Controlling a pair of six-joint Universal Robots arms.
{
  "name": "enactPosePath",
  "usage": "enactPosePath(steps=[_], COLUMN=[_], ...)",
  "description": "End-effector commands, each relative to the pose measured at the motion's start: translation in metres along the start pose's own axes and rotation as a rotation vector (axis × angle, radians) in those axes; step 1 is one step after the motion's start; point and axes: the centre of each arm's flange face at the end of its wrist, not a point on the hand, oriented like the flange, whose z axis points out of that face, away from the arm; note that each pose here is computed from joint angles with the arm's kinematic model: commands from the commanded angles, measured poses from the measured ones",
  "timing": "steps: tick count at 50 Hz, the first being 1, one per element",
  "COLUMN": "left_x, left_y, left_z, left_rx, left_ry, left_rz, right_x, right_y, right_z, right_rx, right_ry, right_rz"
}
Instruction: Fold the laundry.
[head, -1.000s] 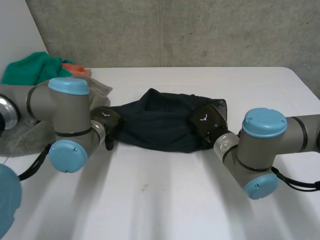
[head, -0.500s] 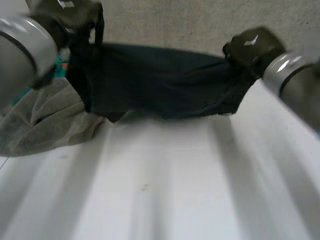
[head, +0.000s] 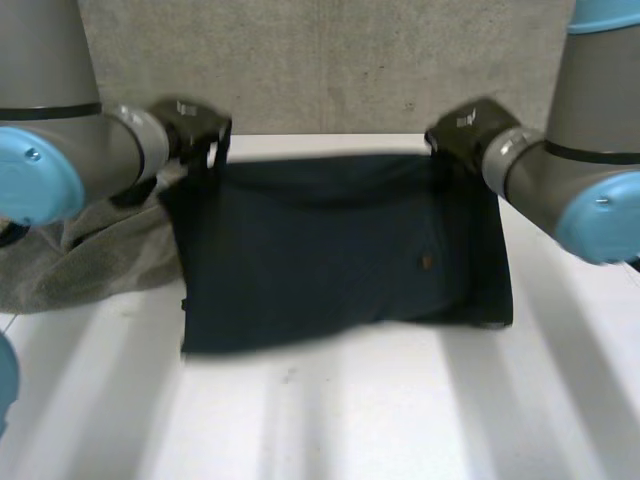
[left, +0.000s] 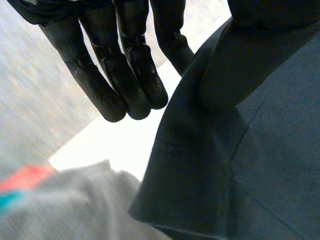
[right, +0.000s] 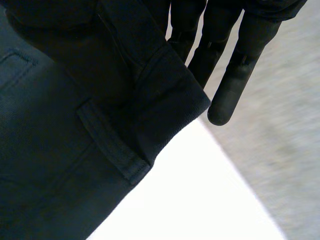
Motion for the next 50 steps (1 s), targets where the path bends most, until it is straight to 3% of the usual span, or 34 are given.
enactPosePath(steps=[1,5,9,12,23,32,39,50], left_x=[-0.038,-0.056,-0.054,-0.047,-0.015,0.045,0.077,0.103], left_y=[-0.104,-0.145,-0.147,-0.136,-0.026,0.089,0.107,0.125], left_z=[-0.014,-0.040,-0.049,-0.044,0.006,0.029,-0.001,-0.083], left_rx=[0.605,0.876,0.947,0.912,0.438,-0.015,-0.152,-0.385], left_ry=[-0.269,-0.389,-0.383,-0.341,-0.270,-0.121,0.029,0.233], left_rz=[0.115,0.098,0.069,0.062,-0.001,0.003,0.020,0.109], right_x=[0.052,0.073,0.068,0.060,0.002,-0.049,-0.058,-0.061], right_y=[-0.067,-0.097,-0.105,-0.098,-0.004,0.094,0.116,0.108], right_z=[0.024,0.012,0.012,0.017,0.069,0.088,0.048,-0.067], right_rx=[0.435,0.655,0.768,0.750,0.429,0.126,-0.085,-0.352], right_ry=[0.413,0.517,0.515,0.477,0.245,0.044,-0.066,-0.302], right_rz=[0.005,0.065,0.070,0.056,0.053,0.030,-0.027,-0.150])
